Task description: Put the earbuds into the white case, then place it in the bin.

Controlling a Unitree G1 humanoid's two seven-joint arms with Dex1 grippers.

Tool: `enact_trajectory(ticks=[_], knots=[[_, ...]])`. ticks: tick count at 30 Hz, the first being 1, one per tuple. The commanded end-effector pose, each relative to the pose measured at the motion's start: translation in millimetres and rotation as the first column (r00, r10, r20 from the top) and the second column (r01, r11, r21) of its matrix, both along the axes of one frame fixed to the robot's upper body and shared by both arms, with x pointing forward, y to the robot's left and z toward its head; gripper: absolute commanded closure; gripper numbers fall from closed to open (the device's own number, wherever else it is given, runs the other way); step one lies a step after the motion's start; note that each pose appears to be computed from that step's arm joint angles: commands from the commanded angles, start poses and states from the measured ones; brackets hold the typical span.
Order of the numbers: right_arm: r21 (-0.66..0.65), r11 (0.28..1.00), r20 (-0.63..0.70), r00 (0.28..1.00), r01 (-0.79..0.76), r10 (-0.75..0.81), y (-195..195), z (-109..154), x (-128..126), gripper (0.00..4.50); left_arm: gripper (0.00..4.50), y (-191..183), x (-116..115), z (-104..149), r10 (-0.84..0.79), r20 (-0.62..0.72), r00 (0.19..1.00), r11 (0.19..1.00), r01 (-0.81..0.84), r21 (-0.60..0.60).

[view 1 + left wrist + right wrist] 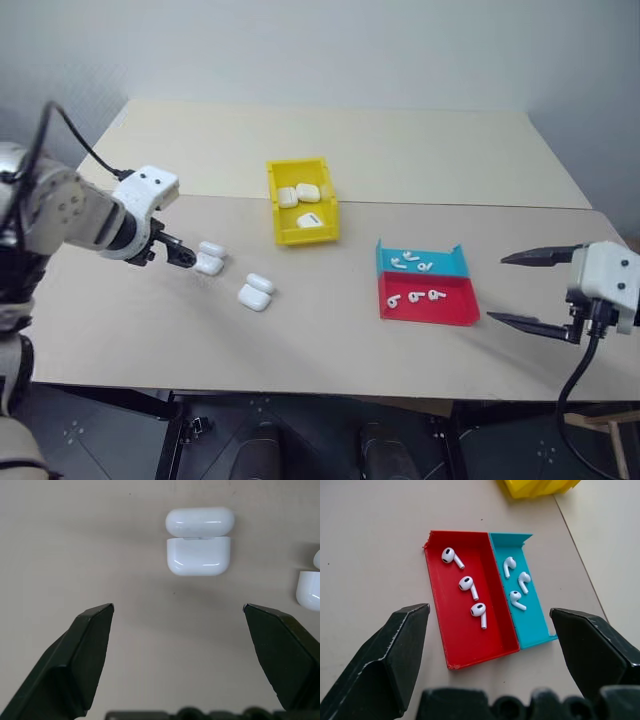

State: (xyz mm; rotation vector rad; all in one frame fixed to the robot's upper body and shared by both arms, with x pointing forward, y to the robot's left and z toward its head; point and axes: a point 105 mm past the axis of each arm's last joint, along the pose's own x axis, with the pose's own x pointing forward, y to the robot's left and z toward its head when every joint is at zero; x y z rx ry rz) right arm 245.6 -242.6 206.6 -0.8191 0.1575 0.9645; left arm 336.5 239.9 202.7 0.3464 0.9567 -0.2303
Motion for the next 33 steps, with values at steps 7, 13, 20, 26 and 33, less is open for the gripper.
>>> enact_trajectory(ticks=[7, 13, 20, 26, 33], knots=[[-0.001, 0.999, 0.012, 0.999, 0.036, -0.036, -5.7, 3.9, -4.0, 0.03, 0.0, -2.8, 21.5, -9.4, 0.073, -0.084, 0.994, 0.997, -0.075, -0.014], [0.003, 0.999, 0.003, 0.999, 0.053, -0.053, -5.4, 2.2, -3.0, 0.03, 0.0, -1.0, 34.6, -20.1, 0.095, -0.107, 0.99, 0.994, -0.1, -0.043], [-0.008, 0.997, -0.008, 0.997, 0.071, -0.071, -5.5, -2.4, -3.0, 0.03, 0.0, -3.7, 36.1, -28.0, 0.06, -0.156, 0.986, 0.994, -0.073, -0.08], [-0.017, 0.996, -0.012, 0.997, 0.082, -0.082, -5.3, -6.3, -3.8, 0.03, 0.0, -0.8, 34.6, -38.4, 0.053, -0.196, 0.979, 0.994, -0.071, -0.084], [-0.031, 0.995, -0.011, 0.995, 0.098, -0.098, -5.8, -9.7, -2.7, 0.03, 0.0, -0.8, 35.3, -49.7, 0.061, -0.231, 0.971, 0.991, -0.086, -0.098]])
